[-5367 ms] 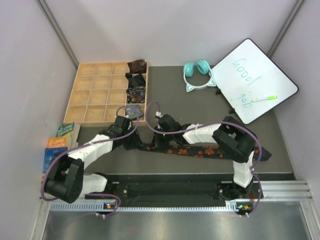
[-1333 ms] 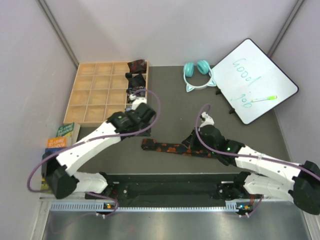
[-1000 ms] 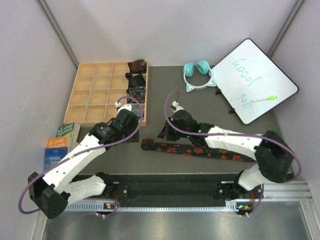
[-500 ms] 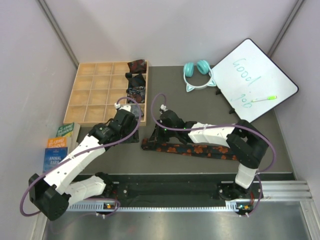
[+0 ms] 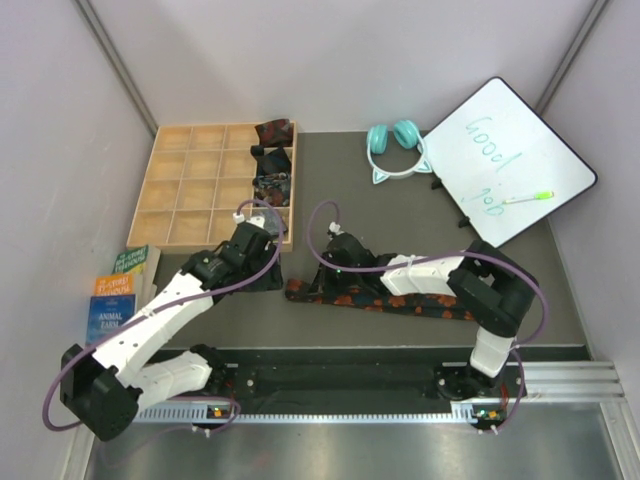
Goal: Roll the ties
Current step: Roll the tie at the center of the board.
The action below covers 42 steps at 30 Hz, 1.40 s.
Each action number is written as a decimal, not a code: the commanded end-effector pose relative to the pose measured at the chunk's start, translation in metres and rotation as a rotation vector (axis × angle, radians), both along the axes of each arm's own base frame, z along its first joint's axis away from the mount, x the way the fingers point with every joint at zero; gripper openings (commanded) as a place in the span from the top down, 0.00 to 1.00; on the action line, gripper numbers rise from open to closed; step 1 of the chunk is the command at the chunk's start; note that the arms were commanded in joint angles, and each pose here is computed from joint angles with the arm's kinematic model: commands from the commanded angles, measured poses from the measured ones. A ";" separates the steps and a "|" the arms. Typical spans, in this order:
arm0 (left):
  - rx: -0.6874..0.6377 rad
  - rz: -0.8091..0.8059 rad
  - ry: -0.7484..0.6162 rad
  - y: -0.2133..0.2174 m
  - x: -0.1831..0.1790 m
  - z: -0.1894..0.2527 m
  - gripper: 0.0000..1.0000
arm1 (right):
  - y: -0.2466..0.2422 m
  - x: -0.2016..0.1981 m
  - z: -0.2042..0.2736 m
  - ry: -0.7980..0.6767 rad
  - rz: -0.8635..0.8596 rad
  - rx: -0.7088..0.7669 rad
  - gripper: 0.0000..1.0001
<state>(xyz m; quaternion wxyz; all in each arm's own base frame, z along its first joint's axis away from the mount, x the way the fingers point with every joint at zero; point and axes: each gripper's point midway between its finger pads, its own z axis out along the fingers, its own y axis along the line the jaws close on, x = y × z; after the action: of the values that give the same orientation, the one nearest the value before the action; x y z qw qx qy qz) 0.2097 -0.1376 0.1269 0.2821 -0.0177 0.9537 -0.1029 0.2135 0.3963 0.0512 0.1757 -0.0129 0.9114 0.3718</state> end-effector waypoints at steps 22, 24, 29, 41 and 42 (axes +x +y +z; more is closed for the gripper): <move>-0.283 -0.014 0.037 -0.049 0.024 -0.050 0.39 | -0.024 -0.002 -0.023 -0.036 -0.027 0.005 1.00; -0.290 -0.017 0.044 -0.051 0.026 -0.055 0.39 | -0.024 -0.003 -0.024 -0.038 -0.026 0.005 1.00; -0.301 -0.042 0.084 -0.057 0.023 -0.067 0.41 | -0.027 -0.003 -0.027 -0.033 -0.029 0.005 1.00; -0.300 -0.052 0.105 -0.057 0.021 -0.087 0.61 | -0.030 -0.004 -0.033 -0.026 -0.027 0.008 1.00; -0.298 -0.054 0.100 -0.057 0.022 -0.086 0.64 | -0.030 -0.004 -0.033 -0.025 -0.026 0.008 1.00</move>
<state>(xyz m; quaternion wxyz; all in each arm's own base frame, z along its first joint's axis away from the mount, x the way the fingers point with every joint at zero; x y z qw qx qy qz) 0.2215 -0.1874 0.0331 0.2041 -0.0483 0.9505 -0.2292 0.2122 0.3811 0.0328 0.1962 -0.0077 0.8962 0.3979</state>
